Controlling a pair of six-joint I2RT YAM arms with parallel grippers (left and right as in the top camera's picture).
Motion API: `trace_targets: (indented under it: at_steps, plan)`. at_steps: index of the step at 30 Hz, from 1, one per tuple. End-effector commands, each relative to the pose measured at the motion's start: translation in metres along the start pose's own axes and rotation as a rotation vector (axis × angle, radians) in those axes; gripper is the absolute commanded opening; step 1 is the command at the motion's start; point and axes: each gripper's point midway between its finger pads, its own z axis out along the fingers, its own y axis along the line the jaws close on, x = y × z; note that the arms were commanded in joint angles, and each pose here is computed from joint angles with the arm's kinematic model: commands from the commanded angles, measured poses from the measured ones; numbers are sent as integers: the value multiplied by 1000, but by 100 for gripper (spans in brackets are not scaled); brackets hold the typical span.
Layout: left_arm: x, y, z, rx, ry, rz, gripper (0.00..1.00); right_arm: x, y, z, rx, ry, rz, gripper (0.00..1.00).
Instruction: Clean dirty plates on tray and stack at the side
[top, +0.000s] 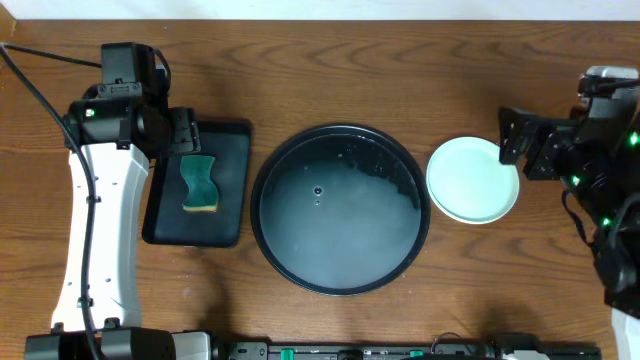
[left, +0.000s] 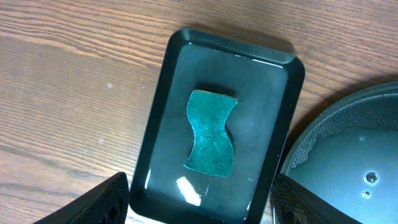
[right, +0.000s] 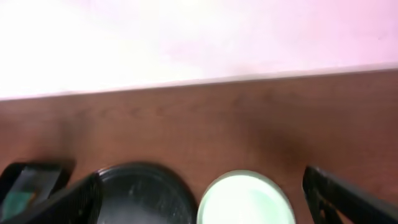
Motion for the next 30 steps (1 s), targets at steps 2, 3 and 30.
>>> trace_targets:
  at_steps: [2,3,30]
  plan:
    - [-3,1,-3,-4,-10,5,74,27,-3,7,5,-69,-78,99]
    - [-3,1,-3,-4,-10,5,74,35,-3,8,-5,-91,-80,99]
    - [-3,1,-3,-4,-10,5,74,221,-20,34,-122,-340,-79,99]
